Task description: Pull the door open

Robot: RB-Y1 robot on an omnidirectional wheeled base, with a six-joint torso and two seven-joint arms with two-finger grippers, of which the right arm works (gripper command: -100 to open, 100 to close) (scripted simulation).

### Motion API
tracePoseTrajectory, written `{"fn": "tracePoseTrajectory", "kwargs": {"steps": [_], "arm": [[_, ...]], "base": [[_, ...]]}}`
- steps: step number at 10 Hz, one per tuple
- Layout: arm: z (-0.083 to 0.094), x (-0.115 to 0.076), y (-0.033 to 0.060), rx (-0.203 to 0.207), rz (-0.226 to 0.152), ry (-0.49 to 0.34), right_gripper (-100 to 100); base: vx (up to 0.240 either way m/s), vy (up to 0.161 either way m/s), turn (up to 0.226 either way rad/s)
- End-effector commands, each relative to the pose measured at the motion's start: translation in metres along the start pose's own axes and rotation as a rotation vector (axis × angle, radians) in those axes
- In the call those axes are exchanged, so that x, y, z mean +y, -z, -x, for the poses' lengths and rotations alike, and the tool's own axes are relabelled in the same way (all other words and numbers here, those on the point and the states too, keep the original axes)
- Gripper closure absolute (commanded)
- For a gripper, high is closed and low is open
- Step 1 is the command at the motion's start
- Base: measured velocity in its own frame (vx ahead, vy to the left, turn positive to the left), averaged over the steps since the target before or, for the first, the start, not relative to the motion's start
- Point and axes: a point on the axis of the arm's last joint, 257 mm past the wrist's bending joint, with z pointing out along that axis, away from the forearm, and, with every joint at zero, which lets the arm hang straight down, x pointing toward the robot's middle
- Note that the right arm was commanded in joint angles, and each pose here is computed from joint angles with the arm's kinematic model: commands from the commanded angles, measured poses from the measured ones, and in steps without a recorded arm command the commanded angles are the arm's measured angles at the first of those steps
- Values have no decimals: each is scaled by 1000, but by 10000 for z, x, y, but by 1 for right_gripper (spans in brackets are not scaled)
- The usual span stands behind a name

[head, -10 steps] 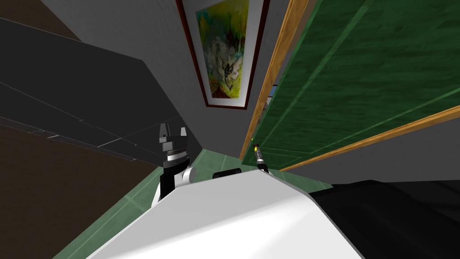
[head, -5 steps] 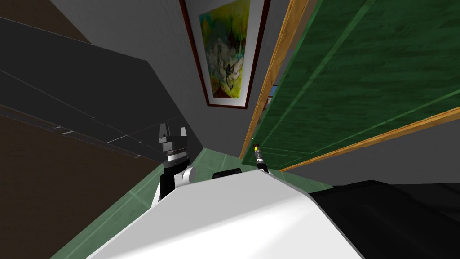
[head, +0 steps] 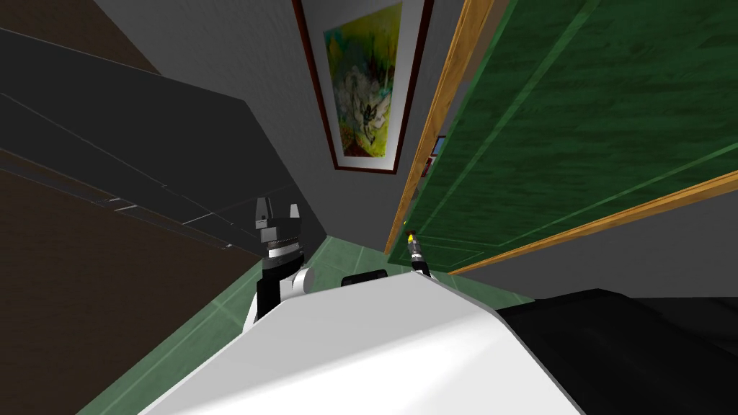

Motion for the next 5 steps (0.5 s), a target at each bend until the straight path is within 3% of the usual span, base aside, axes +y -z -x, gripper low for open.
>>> {"fn": "tracePoseTrajectory", "kwargs": {"steps": [1,5], "arm": [[-33,2,-21,1,3,-60,100],[-42,1,-39,0,3,-167,100]], "base": [[-47,-13,59],[-38,-2,27]]}}
